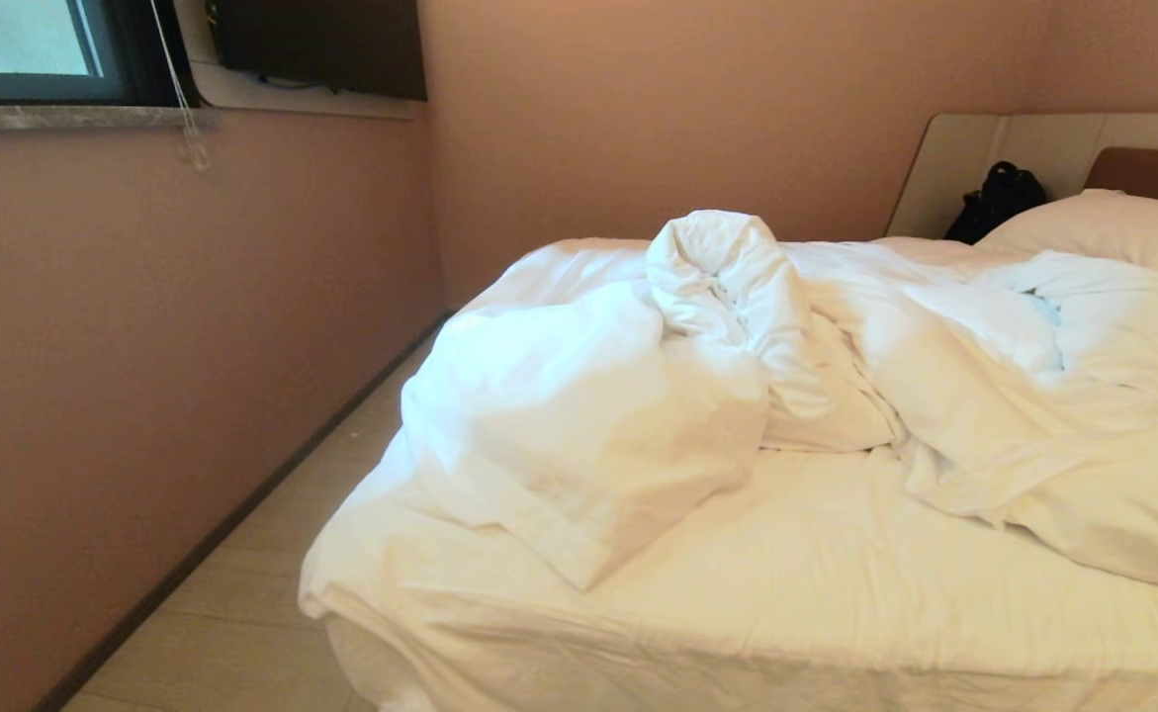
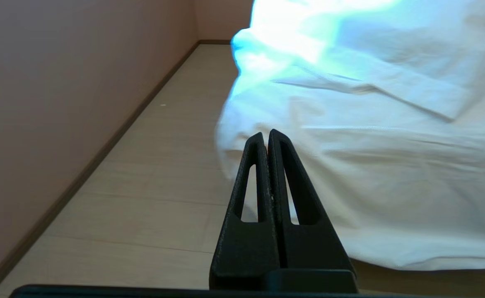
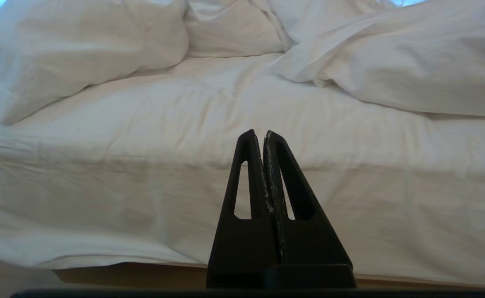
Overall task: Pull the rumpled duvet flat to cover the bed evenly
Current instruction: Hold the folded corner of the quilt
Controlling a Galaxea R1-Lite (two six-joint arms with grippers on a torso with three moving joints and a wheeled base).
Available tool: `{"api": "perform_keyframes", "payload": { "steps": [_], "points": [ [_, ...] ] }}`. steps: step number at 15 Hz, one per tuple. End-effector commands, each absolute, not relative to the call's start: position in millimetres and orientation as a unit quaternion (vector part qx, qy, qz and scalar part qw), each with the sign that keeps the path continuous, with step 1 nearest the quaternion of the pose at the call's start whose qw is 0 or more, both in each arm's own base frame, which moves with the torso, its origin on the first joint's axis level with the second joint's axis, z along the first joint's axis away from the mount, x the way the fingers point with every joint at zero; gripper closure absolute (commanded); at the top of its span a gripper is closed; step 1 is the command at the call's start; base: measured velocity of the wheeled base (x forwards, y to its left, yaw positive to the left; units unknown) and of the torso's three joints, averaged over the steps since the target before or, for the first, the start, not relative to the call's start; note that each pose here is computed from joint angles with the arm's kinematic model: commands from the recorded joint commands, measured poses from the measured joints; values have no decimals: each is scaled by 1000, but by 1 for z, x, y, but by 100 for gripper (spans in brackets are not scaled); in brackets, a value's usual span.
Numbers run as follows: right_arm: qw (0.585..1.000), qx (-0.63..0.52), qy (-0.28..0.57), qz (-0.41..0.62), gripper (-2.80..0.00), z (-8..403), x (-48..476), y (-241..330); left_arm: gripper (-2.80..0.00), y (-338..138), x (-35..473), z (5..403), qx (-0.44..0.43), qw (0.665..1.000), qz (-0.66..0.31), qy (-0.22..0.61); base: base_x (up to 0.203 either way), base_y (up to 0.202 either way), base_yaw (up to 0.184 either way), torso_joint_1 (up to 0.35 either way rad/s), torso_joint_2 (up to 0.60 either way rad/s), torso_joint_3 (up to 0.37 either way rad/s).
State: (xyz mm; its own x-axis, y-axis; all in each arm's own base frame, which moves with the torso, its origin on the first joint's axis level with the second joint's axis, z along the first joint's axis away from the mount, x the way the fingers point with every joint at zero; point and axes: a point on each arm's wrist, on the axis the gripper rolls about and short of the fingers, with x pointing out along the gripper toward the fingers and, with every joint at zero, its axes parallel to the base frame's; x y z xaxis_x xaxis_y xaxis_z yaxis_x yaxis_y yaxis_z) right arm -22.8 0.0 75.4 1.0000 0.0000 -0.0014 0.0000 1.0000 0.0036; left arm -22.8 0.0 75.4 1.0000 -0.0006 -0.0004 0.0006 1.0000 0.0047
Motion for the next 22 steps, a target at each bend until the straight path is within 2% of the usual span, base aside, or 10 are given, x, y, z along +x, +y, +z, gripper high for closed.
{"api": "perform_keyframes", "payload": {
  "steps": [1,22],
  "points": [
    [1000,2,0,0,0,75,-23,0,0,0,-23,75,2,1000,0,0,0,-192,-1,2,7,6],
    [1000,2,1,0,0,75,-23,0,0,0,-23,76,2,1000,0,1,0,-195,0,3,2,3]
  ]
}}
